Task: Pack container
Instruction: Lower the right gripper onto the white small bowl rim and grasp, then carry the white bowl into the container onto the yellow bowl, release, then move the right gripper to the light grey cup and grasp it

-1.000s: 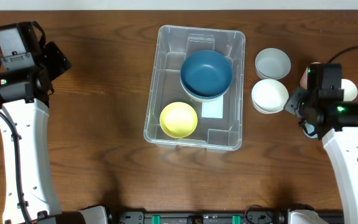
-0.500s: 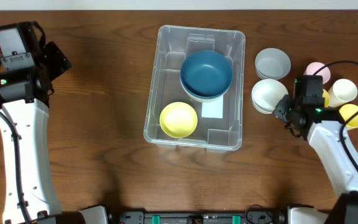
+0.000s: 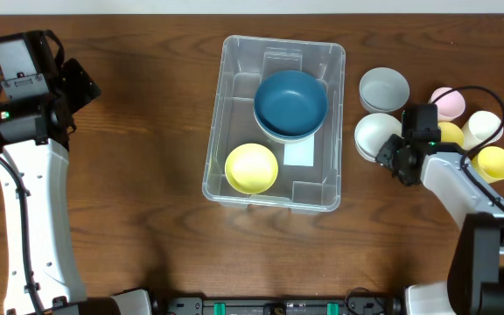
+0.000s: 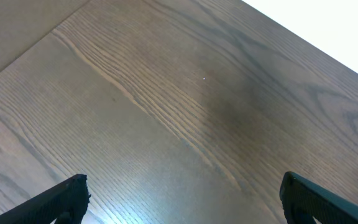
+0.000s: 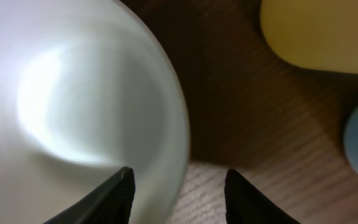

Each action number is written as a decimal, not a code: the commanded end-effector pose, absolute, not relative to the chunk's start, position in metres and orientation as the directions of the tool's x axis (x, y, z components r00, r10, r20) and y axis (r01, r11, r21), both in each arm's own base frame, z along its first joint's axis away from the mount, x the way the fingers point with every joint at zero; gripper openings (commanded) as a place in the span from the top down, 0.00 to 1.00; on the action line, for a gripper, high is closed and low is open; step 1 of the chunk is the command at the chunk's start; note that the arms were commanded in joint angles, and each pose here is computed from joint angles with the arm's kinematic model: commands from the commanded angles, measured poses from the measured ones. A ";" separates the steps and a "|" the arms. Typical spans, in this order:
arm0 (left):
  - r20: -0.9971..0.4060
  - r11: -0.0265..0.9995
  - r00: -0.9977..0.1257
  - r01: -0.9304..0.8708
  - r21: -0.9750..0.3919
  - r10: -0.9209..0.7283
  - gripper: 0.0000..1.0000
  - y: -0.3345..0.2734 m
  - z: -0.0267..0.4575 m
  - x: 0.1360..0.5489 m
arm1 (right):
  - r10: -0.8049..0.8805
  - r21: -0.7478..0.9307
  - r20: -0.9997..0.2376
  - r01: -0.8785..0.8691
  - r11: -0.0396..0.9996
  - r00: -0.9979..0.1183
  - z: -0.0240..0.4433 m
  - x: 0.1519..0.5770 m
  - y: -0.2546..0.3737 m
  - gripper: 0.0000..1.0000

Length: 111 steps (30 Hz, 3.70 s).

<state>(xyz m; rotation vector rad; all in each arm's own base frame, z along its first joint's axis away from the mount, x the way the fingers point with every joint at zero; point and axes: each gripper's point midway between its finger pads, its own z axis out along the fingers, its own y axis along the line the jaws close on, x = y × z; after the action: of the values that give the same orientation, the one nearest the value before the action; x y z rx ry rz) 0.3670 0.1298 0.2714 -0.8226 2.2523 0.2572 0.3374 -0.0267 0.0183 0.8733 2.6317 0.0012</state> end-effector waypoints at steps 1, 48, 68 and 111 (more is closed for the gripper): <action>-0.705 0.773 -0.527 -0.632 -0.047 -0.474 0.02 0.134 0.282 0.365 | 0.599 0.111 -0.325 0.599 0.793 -0.732 0.009 0.336 -0.028 0.55; -0.705 0.773 -0.527 -0.632 -0.047 -0.474 0.02 0.134 0.282 0.365 | -0.037 0.151 -0.660 -0.181 0.972 -0.750 0.264 0.329 0.188 0.94; -0.706 0.773 -0.527 -0.633 -0.047 -0.474 0.02 0.134 0.282 0.365 | -0.225 0.026 -0.483 -0.271 0.962 -0.846 0.154 0.323 0.262 0.45; -0.706 0.773 -0.527 -0.633 -0.047 -0.474 0.02 0.134 0.282 0.365 | 0.607 0.219 -0.487 0.584 0.781 -0.628 0.129 0.423 -0.029 0.30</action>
<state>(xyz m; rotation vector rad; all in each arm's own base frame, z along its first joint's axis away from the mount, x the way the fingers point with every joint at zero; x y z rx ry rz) 0.3670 0.1299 0.2715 -0.8226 2.2520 0.2571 0.4194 -0.0299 0.1489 0.8299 2.3982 0.0232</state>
